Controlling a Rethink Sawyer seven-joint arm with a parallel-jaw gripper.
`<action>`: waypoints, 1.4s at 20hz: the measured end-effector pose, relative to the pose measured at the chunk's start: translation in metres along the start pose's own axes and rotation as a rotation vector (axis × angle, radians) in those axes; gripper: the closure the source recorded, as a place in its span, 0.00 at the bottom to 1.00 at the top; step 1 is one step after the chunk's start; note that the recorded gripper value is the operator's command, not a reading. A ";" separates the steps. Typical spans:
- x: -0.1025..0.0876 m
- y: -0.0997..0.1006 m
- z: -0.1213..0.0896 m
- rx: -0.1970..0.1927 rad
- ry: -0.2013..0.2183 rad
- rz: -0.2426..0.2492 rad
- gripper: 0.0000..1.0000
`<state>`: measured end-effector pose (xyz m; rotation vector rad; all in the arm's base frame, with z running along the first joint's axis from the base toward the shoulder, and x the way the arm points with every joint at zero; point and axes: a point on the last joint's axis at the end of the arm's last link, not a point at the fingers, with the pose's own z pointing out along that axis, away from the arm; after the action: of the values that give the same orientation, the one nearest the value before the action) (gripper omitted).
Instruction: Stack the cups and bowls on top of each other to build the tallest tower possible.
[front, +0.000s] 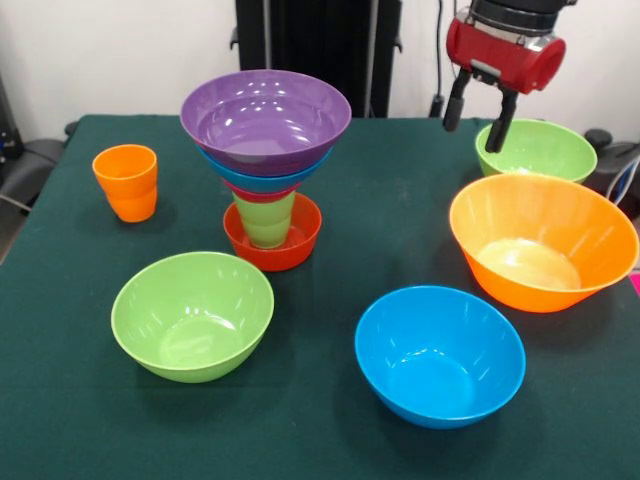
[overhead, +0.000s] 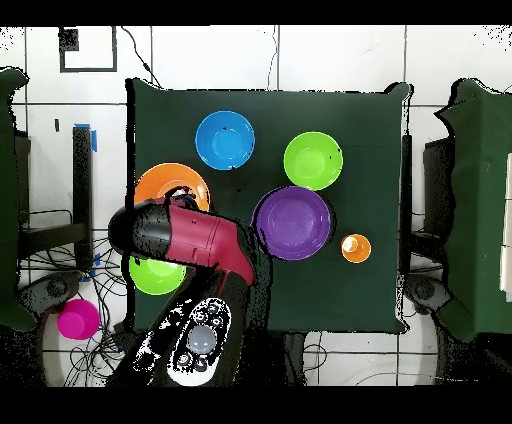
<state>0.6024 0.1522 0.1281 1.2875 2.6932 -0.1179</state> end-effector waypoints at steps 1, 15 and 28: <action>0.000 0.000 0.000 -0.001 0.000 0.000 0.00; -0.004 -0.001 0.001 -0.002 0.005 0.008 0.00; -0.002 0.002 0.004 -0.008 0.018 0.008 0.00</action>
<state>0.6059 0.1511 0.1250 1.3036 2.6999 -0.0946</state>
